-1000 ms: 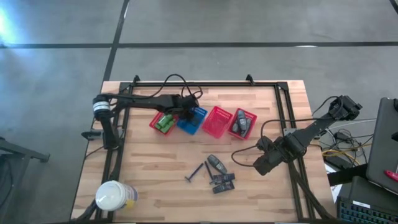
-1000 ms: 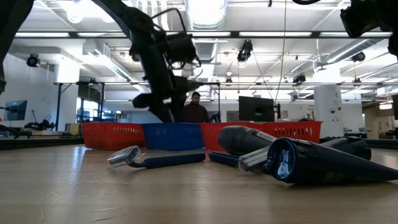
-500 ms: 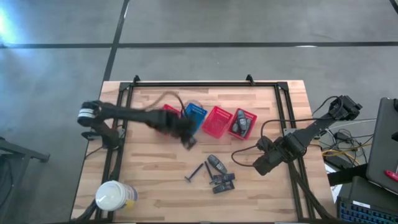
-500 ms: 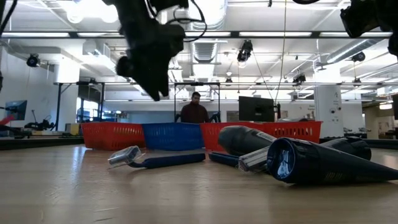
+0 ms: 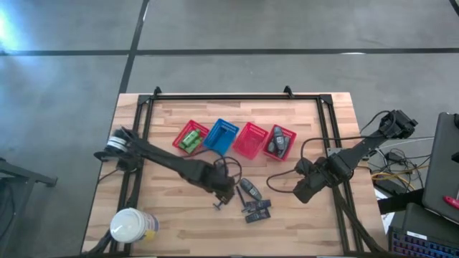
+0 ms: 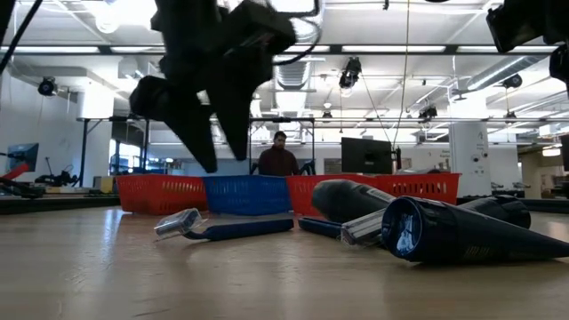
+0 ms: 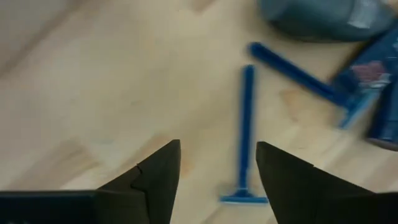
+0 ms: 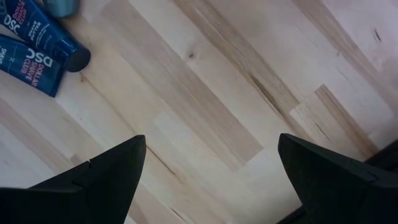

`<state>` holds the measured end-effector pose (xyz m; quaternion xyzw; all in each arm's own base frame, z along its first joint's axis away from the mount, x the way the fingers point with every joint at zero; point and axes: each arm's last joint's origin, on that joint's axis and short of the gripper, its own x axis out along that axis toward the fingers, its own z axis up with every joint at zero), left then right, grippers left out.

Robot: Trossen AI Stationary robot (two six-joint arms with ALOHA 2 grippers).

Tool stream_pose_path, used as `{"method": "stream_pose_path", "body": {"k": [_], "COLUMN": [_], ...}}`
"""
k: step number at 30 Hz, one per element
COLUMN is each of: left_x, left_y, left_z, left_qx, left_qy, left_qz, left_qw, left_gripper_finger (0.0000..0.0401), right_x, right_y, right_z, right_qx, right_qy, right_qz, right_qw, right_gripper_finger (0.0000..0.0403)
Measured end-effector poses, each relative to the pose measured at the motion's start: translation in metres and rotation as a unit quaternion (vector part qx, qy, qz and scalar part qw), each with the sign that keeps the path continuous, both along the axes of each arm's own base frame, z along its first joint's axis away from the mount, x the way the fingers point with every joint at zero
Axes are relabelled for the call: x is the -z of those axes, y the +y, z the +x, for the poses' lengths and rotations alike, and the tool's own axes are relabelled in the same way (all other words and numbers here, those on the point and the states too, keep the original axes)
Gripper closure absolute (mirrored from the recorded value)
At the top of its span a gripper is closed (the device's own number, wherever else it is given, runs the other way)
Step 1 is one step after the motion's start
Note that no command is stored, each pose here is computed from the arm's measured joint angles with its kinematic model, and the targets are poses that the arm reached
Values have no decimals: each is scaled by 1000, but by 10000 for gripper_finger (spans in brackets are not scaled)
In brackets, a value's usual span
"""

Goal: Pick & Place Travel size toiletries
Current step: Put the blue razor into the blue bin

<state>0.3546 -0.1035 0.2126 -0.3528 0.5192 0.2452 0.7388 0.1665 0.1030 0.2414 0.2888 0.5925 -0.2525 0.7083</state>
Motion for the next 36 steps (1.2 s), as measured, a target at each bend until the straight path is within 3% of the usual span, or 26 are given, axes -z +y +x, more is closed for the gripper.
{"method": "stream_pose_path", "body": {"k": [5, 14, 19, 24, 28, 32, 36], "left_x": [8, 43, 47, 49, 48, 39, 1], "left_y": [-16, -28, -30, -30, -29, -19, 11], "left_z": [25, 49, 53, 52, 53, 51, 43], "left_qx": [9, 32, 46, 76, 101, 106, 104], "left_qy": [5, 97, 95, 98, 97, 103, 86], "left_qz": [1, 26, 17, 26, 31, 30, 46], "left_qw": [1000, 994, 994, 992, 990, 988, 990], "left_gripper_finger": [189, 219, 262, 332, 378, 382, 379], "right_x": [0, 0, 0, 0, 0, 0, 0], "right_y": [0, 0, 0, 0, 0, 0, 0], "right_z": [0, 0, 0, 0, 0, 0, -1], "right_qx": [-15, -24, -27, -29, -35, -35, -37], "right_qy": [0, 1, 2, 2, 2, 2, 3], "right_qz": [-2, -4, -5, -5, -6, -7, -7], "right_qw": [1000, 1000, 1000, 1000, 999, 999, 999], "right_gripper_finger": [39, 39, 39, 39, 39, 39, 39]}}
